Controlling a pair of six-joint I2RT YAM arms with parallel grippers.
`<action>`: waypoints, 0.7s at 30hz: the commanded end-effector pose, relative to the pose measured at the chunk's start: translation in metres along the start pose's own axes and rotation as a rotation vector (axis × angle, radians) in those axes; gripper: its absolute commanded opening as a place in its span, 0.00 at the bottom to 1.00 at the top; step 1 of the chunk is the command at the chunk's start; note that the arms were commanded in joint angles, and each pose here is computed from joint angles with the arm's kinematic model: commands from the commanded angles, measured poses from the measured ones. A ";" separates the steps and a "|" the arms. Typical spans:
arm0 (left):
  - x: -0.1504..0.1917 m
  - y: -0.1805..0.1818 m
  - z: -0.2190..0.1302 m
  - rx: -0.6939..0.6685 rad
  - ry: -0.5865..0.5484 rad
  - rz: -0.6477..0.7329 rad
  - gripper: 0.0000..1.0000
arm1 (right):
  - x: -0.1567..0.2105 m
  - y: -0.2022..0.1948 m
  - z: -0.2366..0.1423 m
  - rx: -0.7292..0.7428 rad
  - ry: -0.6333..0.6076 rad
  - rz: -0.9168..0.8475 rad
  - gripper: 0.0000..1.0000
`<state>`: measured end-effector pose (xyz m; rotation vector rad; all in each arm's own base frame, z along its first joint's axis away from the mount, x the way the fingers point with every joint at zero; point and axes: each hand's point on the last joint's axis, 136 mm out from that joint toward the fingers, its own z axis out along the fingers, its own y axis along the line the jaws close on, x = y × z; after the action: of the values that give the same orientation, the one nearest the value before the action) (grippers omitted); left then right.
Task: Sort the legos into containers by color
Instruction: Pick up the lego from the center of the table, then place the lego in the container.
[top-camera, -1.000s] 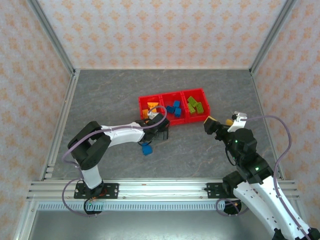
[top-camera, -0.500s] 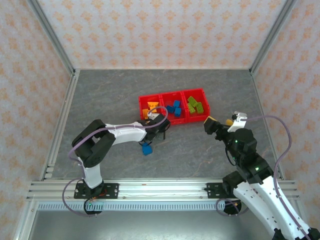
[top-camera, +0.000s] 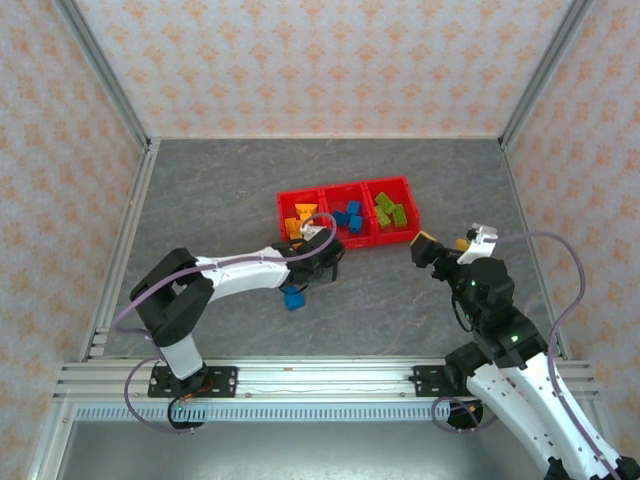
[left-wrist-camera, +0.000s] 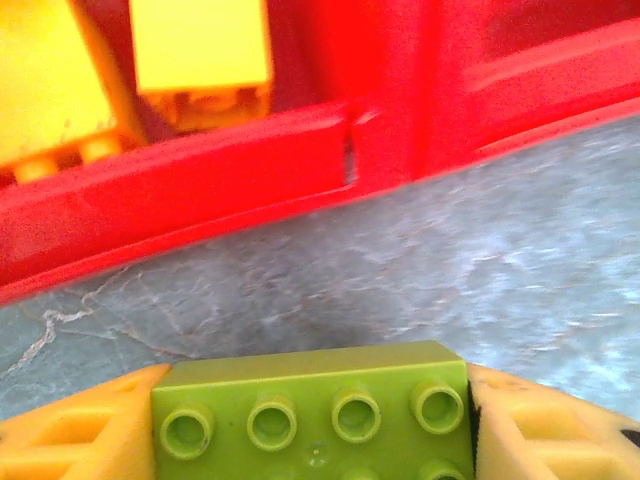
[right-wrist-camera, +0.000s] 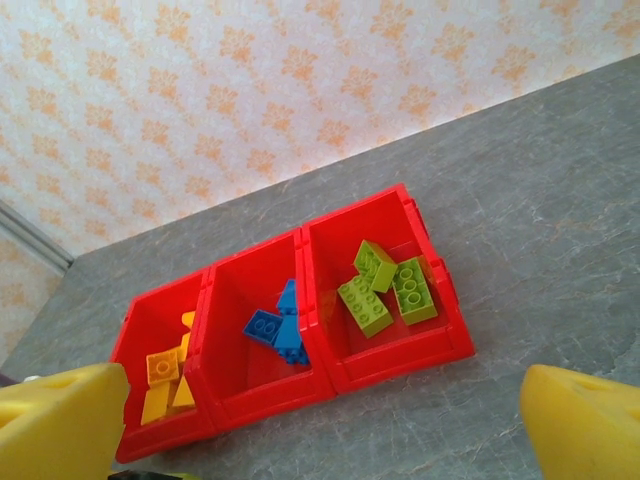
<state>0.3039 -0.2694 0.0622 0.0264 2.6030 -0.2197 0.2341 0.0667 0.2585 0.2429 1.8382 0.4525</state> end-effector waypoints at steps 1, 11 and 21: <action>-0.040 -0.018 -0.031 0.022 -0.101 0.021 0.48 | -0.009 -0.008 -0.005 0.036 -0.061 0.030 1.00; -0.125 -0.084 -0.038 0.058 -0.241 0.221 0.51 | -0.018 -0.015 -0.014 0.062 -0.117 0.062 1.00; -0.172 -0.165 0.005 0.167 -0.273 0.304 0.52 | -0.018 -0.017 -0.014 0.068 -0.121 0.063 1.00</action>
<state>0.4366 -0.4155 0.1523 0.3656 2.2989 -0.2813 0.2274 0.0459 0.2740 0.3435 1.7447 0.4240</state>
